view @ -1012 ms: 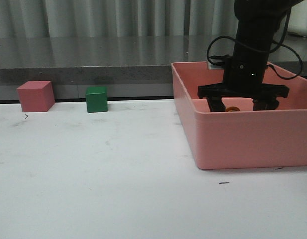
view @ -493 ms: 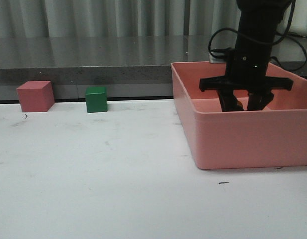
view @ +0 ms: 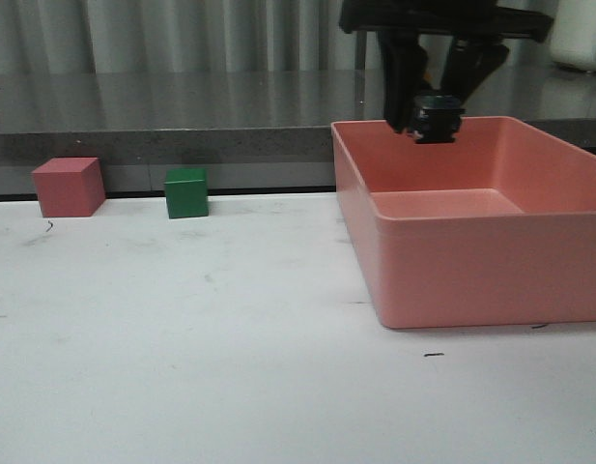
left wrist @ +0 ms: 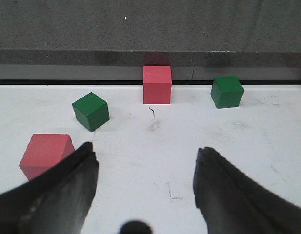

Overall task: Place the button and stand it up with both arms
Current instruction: 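Lift the button out of the bin and carry it toward the left arm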

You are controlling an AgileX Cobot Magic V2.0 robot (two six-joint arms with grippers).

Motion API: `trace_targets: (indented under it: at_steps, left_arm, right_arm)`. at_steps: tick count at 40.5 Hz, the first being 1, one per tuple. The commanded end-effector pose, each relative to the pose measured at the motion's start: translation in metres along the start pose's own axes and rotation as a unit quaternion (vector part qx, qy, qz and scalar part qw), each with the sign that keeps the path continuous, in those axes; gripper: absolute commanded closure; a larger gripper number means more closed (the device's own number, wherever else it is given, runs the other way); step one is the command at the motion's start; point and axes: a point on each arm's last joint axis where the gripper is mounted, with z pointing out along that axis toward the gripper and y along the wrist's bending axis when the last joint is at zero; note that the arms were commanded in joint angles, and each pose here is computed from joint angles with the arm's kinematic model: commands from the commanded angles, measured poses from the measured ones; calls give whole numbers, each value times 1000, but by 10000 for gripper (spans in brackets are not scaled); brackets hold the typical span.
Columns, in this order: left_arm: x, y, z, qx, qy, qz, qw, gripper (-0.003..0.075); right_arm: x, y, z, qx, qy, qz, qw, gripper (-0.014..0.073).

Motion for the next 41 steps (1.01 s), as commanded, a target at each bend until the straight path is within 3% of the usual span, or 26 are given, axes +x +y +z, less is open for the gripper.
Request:
trace_targets:
  at_steps: [1,7,11,21,33,41]
  left_arm:
    - [-15,-1,-4,3,-49,-3,999,303]
    - [-15,-1,-4,3,-49,-3,999,303]
    - [-15,-1,-4,3,-49,-3,999,303]
    - [-15,-1,-4,3,-49,-3,999,303]
    - [-15,-1,-4,3,-49,-3,999,303]
    - [-15,-1,-4,3,-49,-3,999,303]
  right_arm:
    - [4,25,-36,-36,-40,-22,998,327]
    - [12,52,-36,-103,-26,-18,994,327]
    - [15,70,-36,-135,-24,23,990,327]
    - [23,104,-13,-50,-20,58,997,327]
    - [16,162,22,-20,6,49,999,327]
    - [9,176,51,-3,2,85,996,327]
